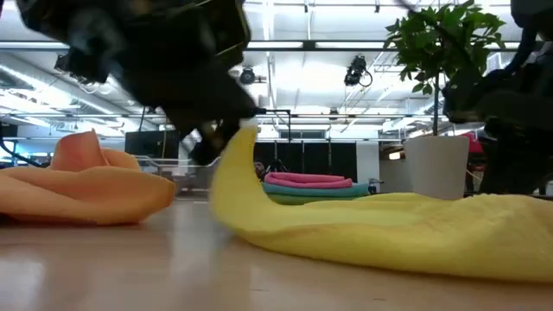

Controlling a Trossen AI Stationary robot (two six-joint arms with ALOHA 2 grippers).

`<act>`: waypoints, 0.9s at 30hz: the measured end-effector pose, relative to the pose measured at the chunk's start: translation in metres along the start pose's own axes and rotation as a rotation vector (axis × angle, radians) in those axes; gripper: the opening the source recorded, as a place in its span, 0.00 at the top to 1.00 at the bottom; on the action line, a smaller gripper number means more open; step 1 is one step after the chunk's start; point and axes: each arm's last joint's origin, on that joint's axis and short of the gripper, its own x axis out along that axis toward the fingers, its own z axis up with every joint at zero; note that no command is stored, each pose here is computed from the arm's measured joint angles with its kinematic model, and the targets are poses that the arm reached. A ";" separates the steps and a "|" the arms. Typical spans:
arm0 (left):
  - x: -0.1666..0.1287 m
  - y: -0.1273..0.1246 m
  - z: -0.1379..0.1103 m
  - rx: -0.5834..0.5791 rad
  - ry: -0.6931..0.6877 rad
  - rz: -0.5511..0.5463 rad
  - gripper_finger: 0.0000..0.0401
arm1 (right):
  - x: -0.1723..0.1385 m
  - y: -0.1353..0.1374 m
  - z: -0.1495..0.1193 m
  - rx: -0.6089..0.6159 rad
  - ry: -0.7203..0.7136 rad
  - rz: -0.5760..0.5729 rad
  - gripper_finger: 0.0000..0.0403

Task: Fold microfiber towels
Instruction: Fold the yellow towel

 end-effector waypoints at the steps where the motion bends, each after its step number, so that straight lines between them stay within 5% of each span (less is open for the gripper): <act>1: -0.003 0.001 0.005 -0.002 -0.036 0.034 0.98 | 0.000 0.000 0.001 -0.090 0.000 0.001 0.91; 5: -0.011 0.013 0.022 -0.057 -0.137 0.142 0.97 | -0.006 -0.001 0.003 -0.380 0.021 0.033 0.91; 9: -0.015 0.023 0.030 -0.135 -0.170 0.164 0.98 | -0.028 -0.012 0.009 -0.472 0.089 0.081 0.91; 18: -0.020 0.045 0.026 -0.192 -0.183 0.411 0.99 | -0.074 0.018 0.011 -0.177 -0.125 0.481 0.91; 23: -0.019 0.061 0.035 -0.233 -0.194 0.481 0.99 | -0.036 0.048 -0.017 -0.035 -0.107 0.478 0.91; 27: -0.010 0.067 0.044 -0.163 -0.058 0.526 0.99 | -0.016 0.070 -0.028 0.066 -0.105 0.383 0.91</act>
